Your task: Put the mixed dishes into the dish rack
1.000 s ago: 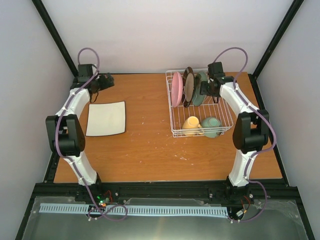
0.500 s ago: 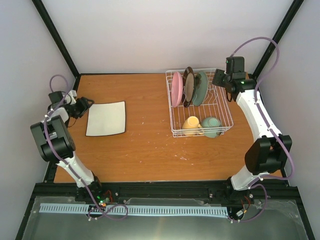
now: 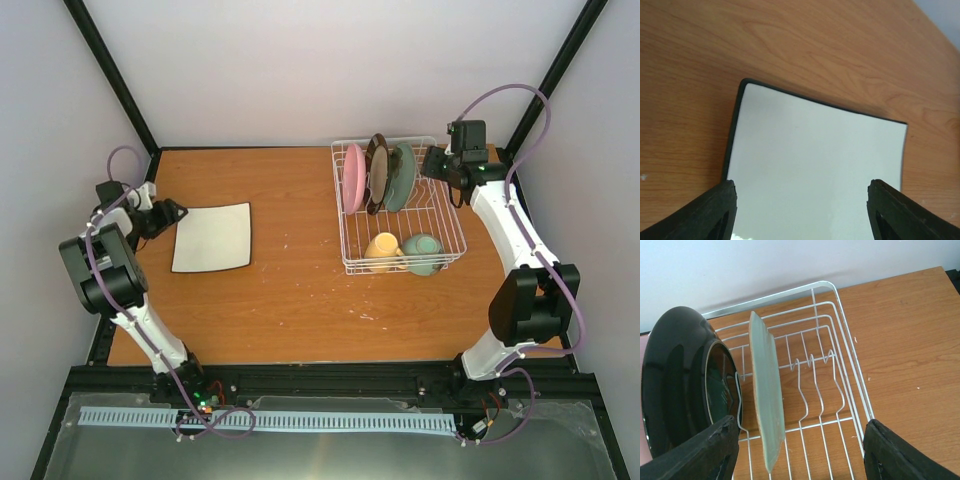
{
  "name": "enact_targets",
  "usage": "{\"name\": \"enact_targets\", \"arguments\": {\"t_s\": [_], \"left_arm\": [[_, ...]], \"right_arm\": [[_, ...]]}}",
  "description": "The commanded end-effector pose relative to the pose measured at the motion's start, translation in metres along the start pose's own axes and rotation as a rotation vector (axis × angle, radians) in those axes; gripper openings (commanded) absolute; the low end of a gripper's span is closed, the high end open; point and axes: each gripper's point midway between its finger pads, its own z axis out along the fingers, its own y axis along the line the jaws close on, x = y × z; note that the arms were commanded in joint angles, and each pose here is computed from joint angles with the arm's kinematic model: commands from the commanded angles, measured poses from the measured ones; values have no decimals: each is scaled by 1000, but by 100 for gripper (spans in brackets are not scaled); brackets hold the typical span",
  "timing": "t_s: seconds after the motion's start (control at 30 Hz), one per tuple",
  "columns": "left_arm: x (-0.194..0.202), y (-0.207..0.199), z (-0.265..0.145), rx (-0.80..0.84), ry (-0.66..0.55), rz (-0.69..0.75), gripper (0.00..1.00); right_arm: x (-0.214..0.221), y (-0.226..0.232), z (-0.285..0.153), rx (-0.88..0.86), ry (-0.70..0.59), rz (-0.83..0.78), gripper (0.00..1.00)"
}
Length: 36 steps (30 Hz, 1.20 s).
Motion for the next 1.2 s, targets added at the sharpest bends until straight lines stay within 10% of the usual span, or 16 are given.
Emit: {"name": "enact_targets", "arguments": {"t_s": [0.0,0.53,1.17], "left_arm": [[-7,18,4,-68,2,72,73],[-23,38,47,8,34,85,80],[35,41,72,238,209,31,45]], "right_arm": [[-1,4,6,-31,-8,4,67],[-4,8,11,-45,5,-8,67],[-2,10,28,-40,52,-45,66]]}}
